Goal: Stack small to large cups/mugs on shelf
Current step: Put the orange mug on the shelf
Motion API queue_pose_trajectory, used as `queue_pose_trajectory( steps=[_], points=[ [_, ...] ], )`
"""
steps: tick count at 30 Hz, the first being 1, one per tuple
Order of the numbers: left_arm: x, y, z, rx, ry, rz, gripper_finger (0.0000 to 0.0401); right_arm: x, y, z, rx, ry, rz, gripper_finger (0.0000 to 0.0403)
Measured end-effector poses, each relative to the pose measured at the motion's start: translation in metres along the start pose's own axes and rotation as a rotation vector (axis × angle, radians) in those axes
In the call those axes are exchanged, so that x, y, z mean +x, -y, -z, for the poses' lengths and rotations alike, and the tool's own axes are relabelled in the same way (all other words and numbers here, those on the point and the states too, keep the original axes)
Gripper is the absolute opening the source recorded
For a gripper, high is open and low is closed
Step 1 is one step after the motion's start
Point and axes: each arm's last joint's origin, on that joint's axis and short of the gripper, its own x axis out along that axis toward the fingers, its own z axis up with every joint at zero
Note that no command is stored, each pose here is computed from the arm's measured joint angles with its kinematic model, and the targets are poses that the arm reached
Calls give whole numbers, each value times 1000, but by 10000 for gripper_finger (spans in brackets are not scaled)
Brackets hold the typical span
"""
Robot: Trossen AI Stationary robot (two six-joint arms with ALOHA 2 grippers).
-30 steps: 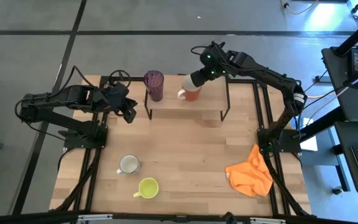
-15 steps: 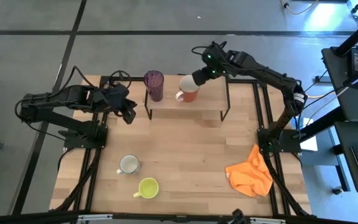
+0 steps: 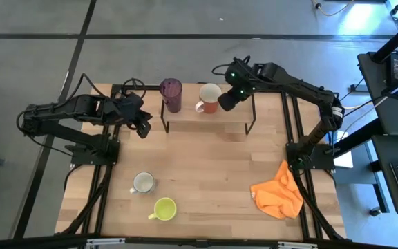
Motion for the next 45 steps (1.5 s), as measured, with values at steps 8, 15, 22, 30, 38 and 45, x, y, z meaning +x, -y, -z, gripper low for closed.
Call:
queue_pose_trajectory(
  steps=[8, 15, 22, 30, 38, 45],
  points=[
    [0, 0, 0, 1, -1, 0, 48, -1, -15, -1, -29, 67, -49, 5],
    [0, 0, 0, 0, -1, -1, 48, -1, -11, -9, -16, 122, -53, 5],
    [0, 0, 0, 0, -1, -1, 48, 0, -9, -12, -20, 150, -43, 5],
    [0, 0, 0, 0, -1, -1, 48, 13, -13, -18, -30, 147, -61, 5],
    [0, 0, 0, -2, -2, -2, 48, 20, -15, -22, -35, 162, -72, 5],
    [0, 0, 0, -2, -2, -2, 48, 19, -16, -27, -33, 206, -91, 5]
  ],
)
